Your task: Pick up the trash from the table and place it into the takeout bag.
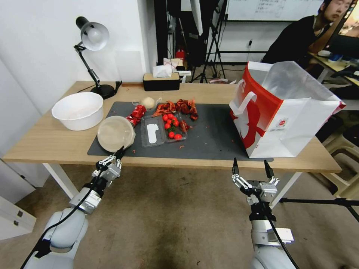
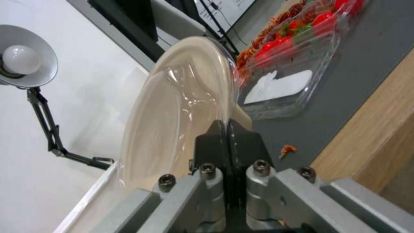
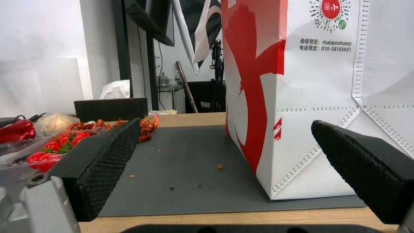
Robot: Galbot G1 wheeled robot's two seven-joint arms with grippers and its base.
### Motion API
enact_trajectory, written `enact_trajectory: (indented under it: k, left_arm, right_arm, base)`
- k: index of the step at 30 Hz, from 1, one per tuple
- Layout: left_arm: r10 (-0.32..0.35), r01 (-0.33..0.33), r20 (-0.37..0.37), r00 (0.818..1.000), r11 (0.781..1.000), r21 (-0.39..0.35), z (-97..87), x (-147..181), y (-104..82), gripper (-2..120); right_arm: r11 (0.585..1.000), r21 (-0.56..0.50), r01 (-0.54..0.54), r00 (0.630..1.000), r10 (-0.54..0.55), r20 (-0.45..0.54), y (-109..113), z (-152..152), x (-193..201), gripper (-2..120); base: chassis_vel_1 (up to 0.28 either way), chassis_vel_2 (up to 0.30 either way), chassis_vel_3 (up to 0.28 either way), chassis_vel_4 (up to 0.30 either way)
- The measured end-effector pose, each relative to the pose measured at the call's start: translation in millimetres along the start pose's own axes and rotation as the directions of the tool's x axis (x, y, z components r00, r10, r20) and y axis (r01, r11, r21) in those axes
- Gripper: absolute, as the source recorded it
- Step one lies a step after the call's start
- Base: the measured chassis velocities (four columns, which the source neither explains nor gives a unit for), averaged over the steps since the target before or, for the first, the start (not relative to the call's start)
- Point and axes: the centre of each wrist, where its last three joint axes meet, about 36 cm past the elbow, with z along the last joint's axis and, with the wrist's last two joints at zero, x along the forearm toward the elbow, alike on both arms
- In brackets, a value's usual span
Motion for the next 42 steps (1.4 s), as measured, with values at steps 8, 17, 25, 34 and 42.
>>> enact_trajectory:
  k: [8, 17, 25, 34, 42]
  left_arm:
    - [-0.008, 0.008, 0.036, 0.999, 1.000, -0.005, -5.5, -2.3, 3.2, 0]
    - [-0.036, 0.027, 0.147, 0.989, 0.998, 0.062, -26.2, -17.1, 14.0, 0]
    - [-0.031, -0.054, 0.335, 0.942, 0.969, 0.242, -57.0, -65.6, 22.1, 0]
    - [0.025, -0.203, 0.455, 0.890, 0.916, 0.346, -85.0, -113.8, 34.7, 0]
    - [0.070, -0.333, 0.564, 0.823, 0.863, 0.380, -122.3, -168.0, 49.6, 0]
  right_arm:
    - [1.000, -0.001, -0.003, 1.000, 0.003, 0.001, 0.8, 0.7, 0.0, 99]
    - [1.000, -0.002, -0.004, 1.000, 0.004, 0.006, 1.6, 0.4, -2.0, 100]
    - [1.000, 0.000, -0.012, 1.000, 0.012, 0.003, 0.9, 0.1, -2.4, 100]
    - [1.000, 0.005, -0.028, 1.000, 0.028, -0.006, -0.2, 1.5, 0.9, 100]
    - [0.999, 0.012, -0.040, 0.999, 0.040, -0.009, -2.6, 3.7, -0.5, 100]
  base:
    - [0.000, 0.000, 0.000, 0.000]
    - [0.000, 0.000, 0.000, 0.000]
    - [0.000, 0.000, 0.000, 0.000]
    - [0.000, 0.000, 0.000, 0.000]
    - [0.000, 0.000, 0.000, 0.000]
